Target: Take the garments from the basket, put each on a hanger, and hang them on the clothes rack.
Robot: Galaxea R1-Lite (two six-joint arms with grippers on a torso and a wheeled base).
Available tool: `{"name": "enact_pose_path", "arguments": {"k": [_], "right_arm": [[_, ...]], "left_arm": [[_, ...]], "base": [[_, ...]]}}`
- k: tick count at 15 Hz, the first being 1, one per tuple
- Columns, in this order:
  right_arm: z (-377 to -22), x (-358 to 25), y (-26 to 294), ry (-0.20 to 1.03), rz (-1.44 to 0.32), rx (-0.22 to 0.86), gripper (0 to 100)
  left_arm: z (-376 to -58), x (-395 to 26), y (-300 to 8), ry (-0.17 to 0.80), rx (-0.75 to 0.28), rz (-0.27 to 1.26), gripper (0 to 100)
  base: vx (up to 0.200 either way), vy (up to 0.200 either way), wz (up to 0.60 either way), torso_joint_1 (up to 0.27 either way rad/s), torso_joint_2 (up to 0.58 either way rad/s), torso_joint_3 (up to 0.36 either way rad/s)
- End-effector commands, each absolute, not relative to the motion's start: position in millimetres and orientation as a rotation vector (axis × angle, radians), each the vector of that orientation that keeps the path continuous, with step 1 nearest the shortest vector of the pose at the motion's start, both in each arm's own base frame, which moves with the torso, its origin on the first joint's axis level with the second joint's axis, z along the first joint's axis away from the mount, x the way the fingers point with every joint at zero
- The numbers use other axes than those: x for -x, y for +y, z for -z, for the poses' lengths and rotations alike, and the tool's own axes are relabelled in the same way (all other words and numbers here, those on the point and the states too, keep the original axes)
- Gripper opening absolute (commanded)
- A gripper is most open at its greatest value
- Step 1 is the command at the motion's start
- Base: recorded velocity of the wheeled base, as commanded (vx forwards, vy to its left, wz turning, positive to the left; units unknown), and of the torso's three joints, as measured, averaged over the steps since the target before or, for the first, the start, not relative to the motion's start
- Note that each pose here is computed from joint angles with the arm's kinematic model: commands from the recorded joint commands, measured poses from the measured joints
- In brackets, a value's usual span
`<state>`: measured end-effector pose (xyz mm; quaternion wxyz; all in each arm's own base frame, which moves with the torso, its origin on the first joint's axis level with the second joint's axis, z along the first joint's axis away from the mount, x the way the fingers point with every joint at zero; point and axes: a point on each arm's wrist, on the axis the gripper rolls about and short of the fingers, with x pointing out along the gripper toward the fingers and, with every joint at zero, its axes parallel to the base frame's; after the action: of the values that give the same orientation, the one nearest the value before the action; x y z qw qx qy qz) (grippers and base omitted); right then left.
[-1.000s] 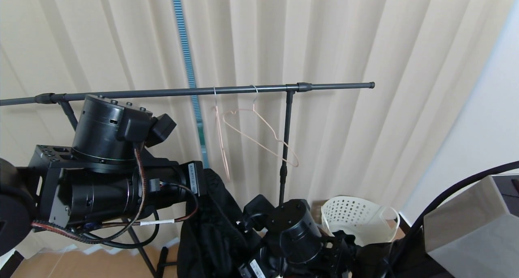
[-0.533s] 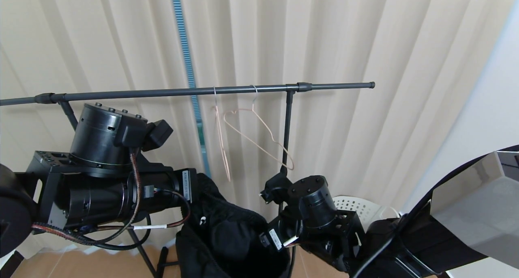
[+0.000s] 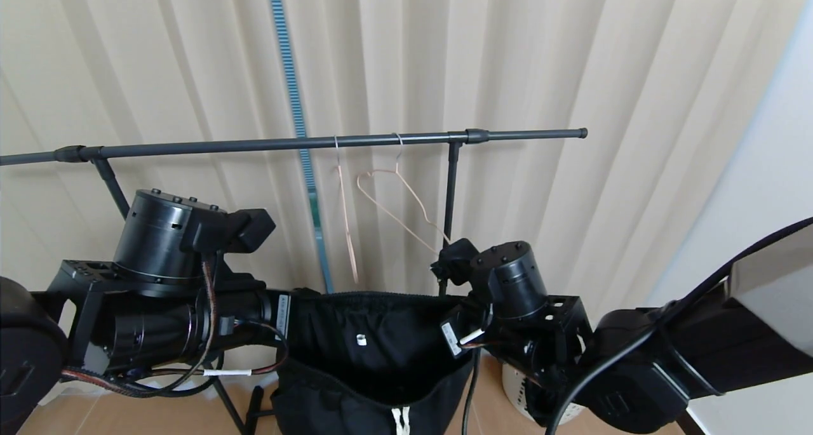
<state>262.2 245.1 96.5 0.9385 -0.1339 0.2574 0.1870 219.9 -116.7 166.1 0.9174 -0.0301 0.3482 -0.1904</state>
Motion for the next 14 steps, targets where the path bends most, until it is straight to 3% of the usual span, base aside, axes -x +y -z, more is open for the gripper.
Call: {"name": "enact_pose_path", "arguments": {"k": [1,3,7,14], "right_arm": [[-130,-262,235,0.468,-0.327,0.245,0],[-139,-258,231,0.474,-0.239,0.284,0],[-144,-249,239,0.469,-0.109,0.362,0],[-145,-249,239,0.466,-0.103,0.361,0]], "left_arm": [[-146,-224,-110,0.754,0.013,0.371,0],[-128,-226,-109,0.746,-0.061,0.391,0],[-114,-222,-109,0.715,-0.098,0.418,0],[-116,-216,-111,0.676,-0.092,0.437,0]], "base": [[0.0,0.0,0.0,0.0,0.0,0.0],[0.0,0.0,0.0,0.0,0.0,0.0],[0.0,0.0,0.0,0.0,0.0,0.0],[0.0,0.0,0.0,0.0,0.0,0.0]]}}
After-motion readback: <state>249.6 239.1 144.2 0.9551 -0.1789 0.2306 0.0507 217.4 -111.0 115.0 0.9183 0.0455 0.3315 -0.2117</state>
